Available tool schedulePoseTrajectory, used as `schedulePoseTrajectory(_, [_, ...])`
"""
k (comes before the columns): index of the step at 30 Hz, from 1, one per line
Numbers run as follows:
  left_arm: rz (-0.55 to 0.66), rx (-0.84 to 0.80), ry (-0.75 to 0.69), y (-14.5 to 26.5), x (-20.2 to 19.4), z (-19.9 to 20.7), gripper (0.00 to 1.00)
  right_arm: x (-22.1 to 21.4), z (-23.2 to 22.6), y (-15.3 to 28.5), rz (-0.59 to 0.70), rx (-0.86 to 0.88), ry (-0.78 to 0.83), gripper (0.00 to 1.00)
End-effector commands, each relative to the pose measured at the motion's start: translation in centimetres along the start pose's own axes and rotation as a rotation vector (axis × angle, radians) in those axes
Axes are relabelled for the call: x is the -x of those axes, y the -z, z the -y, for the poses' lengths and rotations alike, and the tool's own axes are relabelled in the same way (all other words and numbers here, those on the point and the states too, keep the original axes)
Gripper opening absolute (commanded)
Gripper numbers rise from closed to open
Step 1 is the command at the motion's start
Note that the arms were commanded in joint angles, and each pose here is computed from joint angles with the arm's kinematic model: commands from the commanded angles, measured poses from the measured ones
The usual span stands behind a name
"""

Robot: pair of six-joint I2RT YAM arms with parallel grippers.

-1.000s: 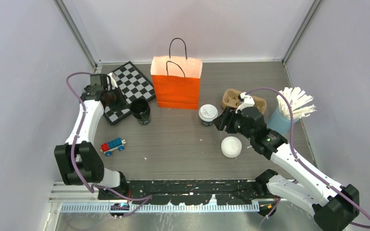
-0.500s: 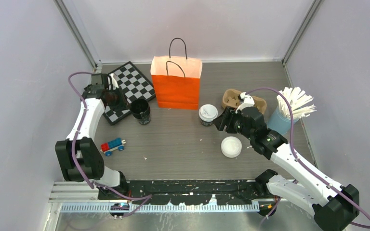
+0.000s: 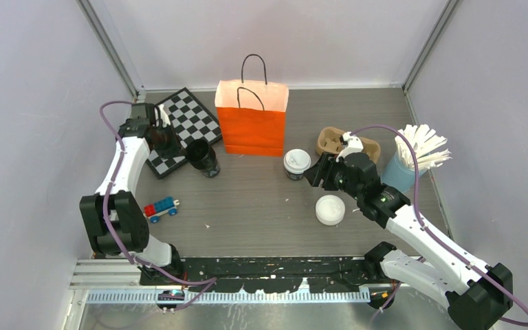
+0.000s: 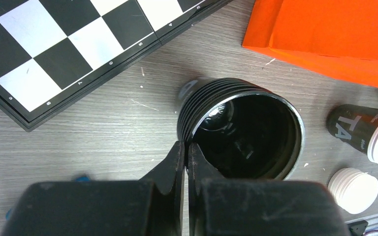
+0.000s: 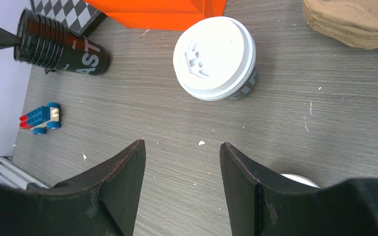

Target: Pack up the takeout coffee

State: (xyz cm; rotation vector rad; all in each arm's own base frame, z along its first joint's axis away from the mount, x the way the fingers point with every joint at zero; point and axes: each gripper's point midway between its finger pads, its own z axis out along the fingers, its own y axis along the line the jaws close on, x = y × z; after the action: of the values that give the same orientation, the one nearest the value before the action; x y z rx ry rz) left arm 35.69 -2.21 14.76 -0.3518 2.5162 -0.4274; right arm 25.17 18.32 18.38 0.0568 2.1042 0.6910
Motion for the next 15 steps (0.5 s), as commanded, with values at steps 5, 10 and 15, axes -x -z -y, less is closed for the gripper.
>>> schedulePoseTrajectory(5, [0.017, -0.005, -0.01, 1.89, 1.45, 0.81, 0.0, 0.56, -0.64, 0.05, 0.018, 0.025, 0.015, 0.61])
schedulePoseTrajectory(10, [0.002, 0.007, -0.013, 2.13, 1.37, 0.71, 0.0, 0.54, -0.63, 0.03, 0.016, 0.025, 0.014, 0.62])
schedulePoseTrajectory(15, [0.011, 0.017, -0.031, 2.44, 1.63, 1.02, 0.12, 0.5, -0.65, -0.01, 0.014, 0.025, 0.014, 0.62])
